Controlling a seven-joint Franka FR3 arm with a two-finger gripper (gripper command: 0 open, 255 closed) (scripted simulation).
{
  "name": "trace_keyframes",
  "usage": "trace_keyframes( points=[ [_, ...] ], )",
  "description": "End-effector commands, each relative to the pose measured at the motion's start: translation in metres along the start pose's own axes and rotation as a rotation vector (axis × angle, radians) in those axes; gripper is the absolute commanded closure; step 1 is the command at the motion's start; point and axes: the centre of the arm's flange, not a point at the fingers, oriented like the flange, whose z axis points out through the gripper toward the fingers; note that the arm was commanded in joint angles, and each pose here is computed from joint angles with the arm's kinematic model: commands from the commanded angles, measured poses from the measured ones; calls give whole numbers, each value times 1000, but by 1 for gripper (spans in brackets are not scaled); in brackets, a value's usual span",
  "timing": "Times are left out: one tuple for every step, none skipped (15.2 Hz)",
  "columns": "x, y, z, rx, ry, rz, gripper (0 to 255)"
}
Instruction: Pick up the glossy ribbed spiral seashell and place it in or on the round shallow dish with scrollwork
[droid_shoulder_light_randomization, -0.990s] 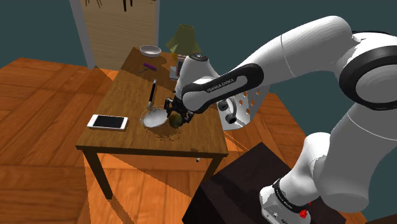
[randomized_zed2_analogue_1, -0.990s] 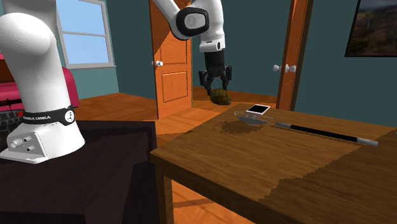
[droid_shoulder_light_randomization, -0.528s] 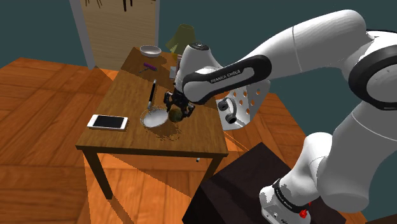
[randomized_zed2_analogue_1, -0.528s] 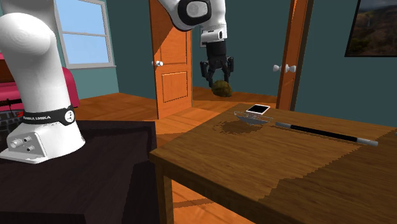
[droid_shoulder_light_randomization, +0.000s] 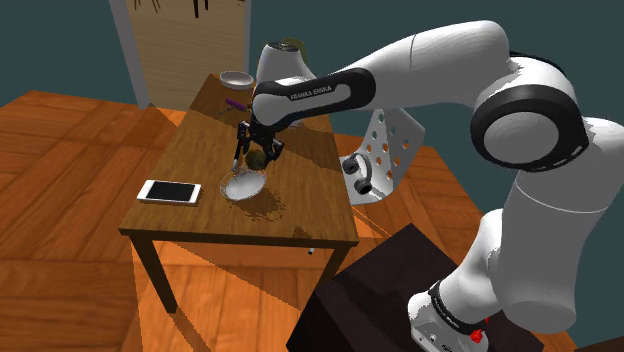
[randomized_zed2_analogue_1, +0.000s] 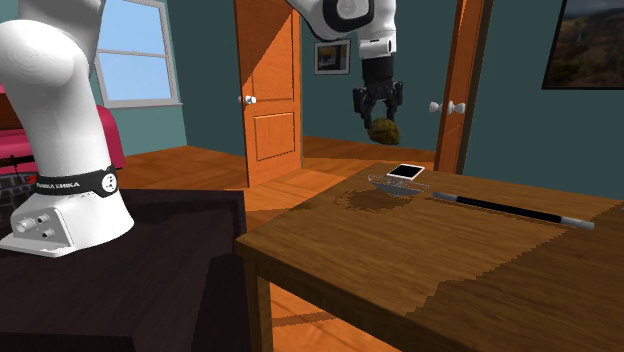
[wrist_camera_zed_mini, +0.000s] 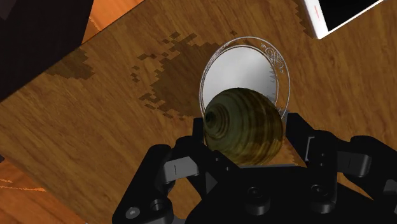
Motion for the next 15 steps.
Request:
trace_keyframes(
  points=[
    [6,-28,-1,0,-1,-1,255],
    [10,-40,-2,0,-1,-1,255],
    [12,-46,-2,0,-1,-1,255],
    [12,-46,3,0,-1,-1,255],
    [12,-45,9,0,-1,-1,255],
    [12,-44,14,0,-1,-1,255],
    [12,-44,19,0,-1,-1,255],
    [12,-43,24,0,-1,-1,255],
    [12,-42,29,0,-1,-1,255],
    [12,-41,35,0,-1,-1,255],
    [12,-41,40,0,-1,-1,255],
    [12,-40,45,0,-1,-1,255],
    [12,-39,50,0,-1,-1,255],
    [12,-38,56,0,-1,-1,255],
    [12,-38,61,0,-1,-1,255]
  ],
)
